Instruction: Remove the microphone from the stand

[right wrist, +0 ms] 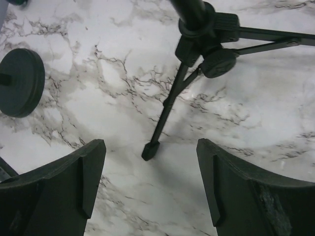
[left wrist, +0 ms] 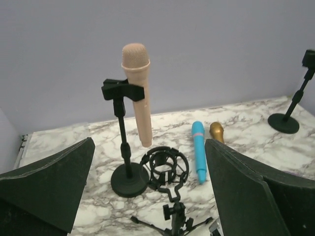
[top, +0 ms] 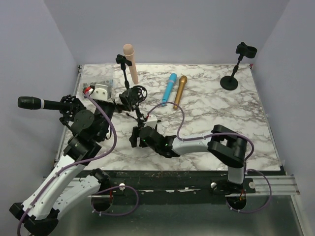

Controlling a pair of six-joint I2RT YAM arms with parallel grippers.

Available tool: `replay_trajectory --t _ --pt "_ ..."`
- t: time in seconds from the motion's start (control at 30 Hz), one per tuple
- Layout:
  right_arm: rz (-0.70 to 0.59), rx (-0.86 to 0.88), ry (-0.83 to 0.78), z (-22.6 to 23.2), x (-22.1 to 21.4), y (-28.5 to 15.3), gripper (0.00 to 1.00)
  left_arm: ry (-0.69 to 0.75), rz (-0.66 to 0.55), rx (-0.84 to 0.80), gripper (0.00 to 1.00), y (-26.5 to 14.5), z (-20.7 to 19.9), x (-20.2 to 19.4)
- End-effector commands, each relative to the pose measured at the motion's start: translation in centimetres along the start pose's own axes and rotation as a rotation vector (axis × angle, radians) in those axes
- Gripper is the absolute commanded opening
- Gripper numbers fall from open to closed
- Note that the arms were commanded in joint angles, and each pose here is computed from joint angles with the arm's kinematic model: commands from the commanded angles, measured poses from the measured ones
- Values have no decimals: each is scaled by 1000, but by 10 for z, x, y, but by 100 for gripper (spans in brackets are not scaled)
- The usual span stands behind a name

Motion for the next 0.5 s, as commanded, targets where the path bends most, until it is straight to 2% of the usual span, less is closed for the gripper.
replay_trajectory --t 0.0,0.23,0.37,0.47 --pt "-87 -232 34 -9 5 14 82 34 -117 29 99 -14 12 16" --pt "-80 -335 -56 -9 -2 39 79 7 -151 46 98 -23 17 22" --pt "-99 -339 -91 -6 -2 51 71 2 -148 37 98 -23 15 21" --pt "-107 -376 -106 -7 0 55 58 16 -147 62 98 -21 18 17"
Point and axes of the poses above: each gripper's point midway between its finger pads, its own y axis out along the fingers, its own z axis along the line the jaws close on, x = y × z, the point moved 4 cm from there along -y, back along the fingers, and after that the axes turned 4 degrees about -y, right-handed, at the moved point
